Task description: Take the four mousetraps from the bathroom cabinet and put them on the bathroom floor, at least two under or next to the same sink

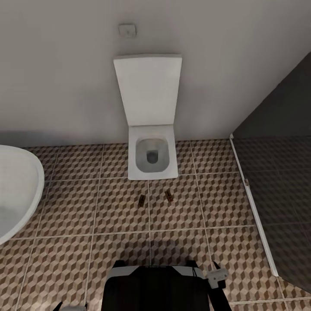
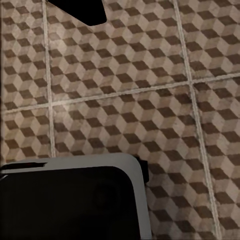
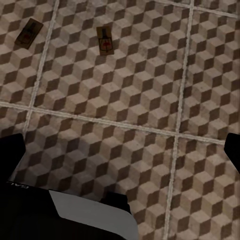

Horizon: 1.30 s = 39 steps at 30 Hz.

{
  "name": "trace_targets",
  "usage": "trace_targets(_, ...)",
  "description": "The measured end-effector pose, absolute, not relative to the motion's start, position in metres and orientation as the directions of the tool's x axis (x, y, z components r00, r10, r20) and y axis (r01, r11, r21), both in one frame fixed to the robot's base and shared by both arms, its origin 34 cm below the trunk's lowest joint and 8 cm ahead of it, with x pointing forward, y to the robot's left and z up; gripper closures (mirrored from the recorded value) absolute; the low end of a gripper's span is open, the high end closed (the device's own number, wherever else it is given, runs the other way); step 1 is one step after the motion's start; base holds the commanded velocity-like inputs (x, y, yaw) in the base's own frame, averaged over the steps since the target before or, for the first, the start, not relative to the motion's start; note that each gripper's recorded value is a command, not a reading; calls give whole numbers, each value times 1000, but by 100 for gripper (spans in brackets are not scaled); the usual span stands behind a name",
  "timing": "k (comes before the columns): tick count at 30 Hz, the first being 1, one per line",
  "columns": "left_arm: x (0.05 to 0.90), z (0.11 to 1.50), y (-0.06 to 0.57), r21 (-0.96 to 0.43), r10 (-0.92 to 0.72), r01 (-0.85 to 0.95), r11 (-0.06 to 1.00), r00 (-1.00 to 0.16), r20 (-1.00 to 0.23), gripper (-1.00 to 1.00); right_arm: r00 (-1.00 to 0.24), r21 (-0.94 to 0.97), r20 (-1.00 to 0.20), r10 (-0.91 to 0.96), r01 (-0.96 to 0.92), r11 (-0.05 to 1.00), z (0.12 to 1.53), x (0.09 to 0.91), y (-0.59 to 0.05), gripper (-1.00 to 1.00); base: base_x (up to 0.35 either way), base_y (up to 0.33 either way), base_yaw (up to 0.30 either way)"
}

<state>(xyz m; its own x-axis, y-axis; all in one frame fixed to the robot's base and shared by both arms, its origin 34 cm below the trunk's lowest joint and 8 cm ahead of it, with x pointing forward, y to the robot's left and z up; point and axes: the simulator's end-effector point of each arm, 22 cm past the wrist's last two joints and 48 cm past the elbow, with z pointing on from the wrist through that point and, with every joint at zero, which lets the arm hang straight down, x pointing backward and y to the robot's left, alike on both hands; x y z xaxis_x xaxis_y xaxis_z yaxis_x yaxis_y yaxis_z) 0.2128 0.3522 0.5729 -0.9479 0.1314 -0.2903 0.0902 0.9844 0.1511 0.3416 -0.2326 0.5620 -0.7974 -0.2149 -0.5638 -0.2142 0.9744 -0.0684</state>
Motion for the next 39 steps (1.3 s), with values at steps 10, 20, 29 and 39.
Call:
trace_targets(10, 201, 572, 335, 157, 86, 44, 987, -959, -271, -100, -797, -106, -566, -213, -185, 977, 567, 334, -247, -100, 0, 0, 0)
trace_targets(20, 200, 577, 355, 261, 76, 3, 965, -960, -270, -100, -792, -125, -577, -198, -154, 980, 570, 335, -247, -100, 0, 0, 0)
trace_targets(29, 203, 578, 357, 269, 76, -2, 963, -958, -277, -100, -820, -139, -556, -139, -73, 988, 573, 318, -253, -100, 0, 0, 0)
trace_targets(39, 206, 578, 344, 250, 68, -6, 968, -955, -289, -100, -815, -127, -567, -117, -54, 990, 577, 323, -242, -100, 0, 0, 0)
